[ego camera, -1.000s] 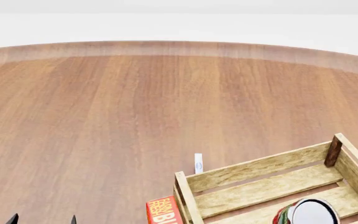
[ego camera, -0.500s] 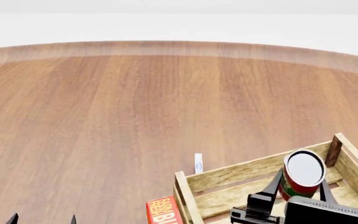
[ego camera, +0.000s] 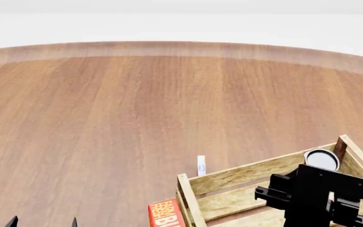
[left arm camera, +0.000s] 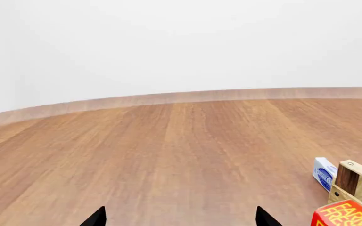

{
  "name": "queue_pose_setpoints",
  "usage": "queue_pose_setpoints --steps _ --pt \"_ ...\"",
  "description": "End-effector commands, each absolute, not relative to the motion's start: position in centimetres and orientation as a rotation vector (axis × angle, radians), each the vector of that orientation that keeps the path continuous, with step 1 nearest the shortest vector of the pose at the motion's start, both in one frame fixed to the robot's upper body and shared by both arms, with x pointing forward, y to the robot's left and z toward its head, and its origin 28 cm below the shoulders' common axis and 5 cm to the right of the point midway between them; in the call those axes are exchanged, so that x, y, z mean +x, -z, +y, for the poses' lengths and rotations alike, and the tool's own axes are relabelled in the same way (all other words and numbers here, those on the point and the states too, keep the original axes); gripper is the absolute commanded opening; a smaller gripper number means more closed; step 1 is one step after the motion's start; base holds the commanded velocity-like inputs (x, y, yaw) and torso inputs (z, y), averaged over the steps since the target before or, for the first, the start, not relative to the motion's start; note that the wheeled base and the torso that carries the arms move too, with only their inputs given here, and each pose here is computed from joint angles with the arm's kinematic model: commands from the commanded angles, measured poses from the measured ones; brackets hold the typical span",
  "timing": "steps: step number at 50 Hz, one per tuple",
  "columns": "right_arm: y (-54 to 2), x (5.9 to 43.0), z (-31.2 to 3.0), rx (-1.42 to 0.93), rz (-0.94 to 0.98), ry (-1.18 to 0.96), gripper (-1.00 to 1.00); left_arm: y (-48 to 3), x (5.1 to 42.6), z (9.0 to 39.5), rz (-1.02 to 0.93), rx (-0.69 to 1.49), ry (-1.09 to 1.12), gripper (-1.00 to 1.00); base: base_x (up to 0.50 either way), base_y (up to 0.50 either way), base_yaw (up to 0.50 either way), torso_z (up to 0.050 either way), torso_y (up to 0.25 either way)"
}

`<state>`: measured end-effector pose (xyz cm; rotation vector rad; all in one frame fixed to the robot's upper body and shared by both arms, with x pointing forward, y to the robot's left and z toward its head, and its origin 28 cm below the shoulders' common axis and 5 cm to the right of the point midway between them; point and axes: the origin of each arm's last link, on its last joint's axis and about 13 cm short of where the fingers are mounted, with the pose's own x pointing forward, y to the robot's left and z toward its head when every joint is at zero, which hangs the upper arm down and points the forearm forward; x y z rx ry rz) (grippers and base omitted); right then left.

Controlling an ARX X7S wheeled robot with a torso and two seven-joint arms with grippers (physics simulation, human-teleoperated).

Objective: Pick up the tomato sauce, and put it in the wooden tray.

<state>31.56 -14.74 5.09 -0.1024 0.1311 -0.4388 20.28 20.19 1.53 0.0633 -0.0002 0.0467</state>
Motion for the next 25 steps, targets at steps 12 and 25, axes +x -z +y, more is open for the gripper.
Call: queue_pose_setpoints --steps 12,25 --pt "-2.4 34.5 -15.2 -0.141 0.252 0.471 -1.00 -1.6 20.5 20.3 -0.018 0.032 -0.041 1.00 0.00 0.00 0.00 0.000 0.001" --pt "-2.0 34.6 -15.4 -0.111 0.281 0.465 -1.00 -1.5 20.5 20.3 -0.018 0.033 -0.042 1.00 0.00 0.00 0.00 0.000 0.000"
